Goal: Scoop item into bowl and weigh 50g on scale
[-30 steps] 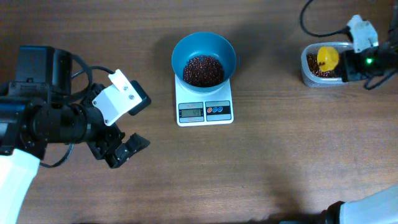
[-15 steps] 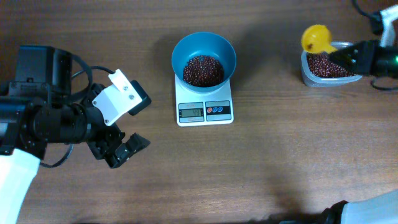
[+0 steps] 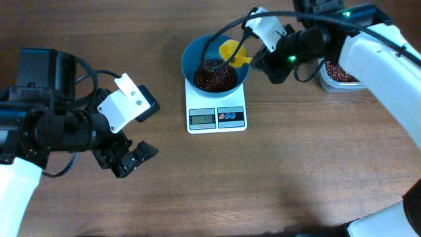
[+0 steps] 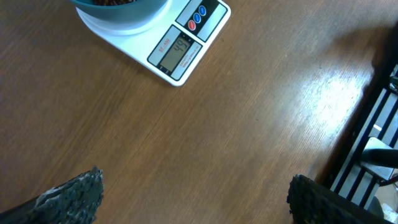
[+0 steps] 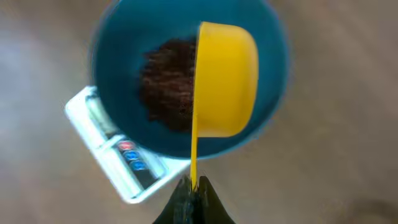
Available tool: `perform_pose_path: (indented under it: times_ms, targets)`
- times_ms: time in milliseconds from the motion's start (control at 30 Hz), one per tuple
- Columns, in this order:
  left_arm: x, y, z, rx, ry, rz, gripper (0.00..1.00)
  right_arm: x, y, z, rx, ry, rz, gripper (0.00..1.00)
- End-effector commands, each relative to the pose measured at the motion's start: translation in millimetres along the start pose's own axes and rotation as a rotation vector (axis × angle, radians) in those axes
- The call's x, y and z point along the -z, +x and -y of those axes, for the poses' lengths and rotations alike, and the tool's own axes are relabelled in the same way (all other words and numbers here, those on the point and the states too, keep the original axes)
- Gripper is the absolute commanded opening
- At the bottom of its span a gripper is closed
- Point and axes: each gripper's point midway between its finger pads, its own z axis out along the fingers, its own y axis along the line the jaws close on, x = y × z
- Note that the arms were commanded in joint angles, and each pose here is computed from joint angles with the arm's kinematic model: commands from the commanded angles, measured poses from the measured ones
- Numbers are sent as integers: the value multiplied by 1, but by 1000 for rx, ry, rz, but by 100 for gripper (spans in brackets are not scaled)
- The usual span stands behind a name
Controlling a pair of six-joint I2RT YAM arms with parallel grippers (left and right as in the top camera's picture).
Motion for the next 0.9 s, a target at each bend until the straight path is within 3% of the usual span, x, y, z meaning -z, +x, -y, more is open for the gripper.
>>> perform_pose_path:
  times_ms: [0, 133, 233, 267, 300, 400, 467, 500, 667, 867]
  targets:
    - [4, -6, 1, 1, -1, 25, 99, 10, -22, 18, 78, 148, 30, 4]
    - [4, -6, 0, 1, -2, 25, 99, 13, -39, 28, 113, 240, 66, 4]
    - [4, -6, 0, 1, -2, 25, 99, 89, -70, 65, -18, 398, 274, 4]
    - [4, -6, 0, 1, -2, 25, 99, 118, -63, 80, -81, 454, 311, 4]
    - [4, -6, 0, 1, -2, 25, 99, 164, -41, 108, -271, 540, 371, 4]
    - [4, -6, 0, 1, -2, 25, 99, 222, 19, 127, -449, 655, 335, 4]
    - [4, -6, 1, 1, -1, 25, 99, 247, 69, 120, -694, 680, 295, 4]
    - [4, -6, 1, 1, -1, 25, 99, 247, 92, 111, -843, 636, 273, 4]
    - [4, -6, 0, 1, -2, 25, 99, 239, 144, 62, -1175, 334, 224, 4]
    - [4, -6, 1, 1, -1, 25, 99, 164, 165, 14, -1255, -37, 221, 4]
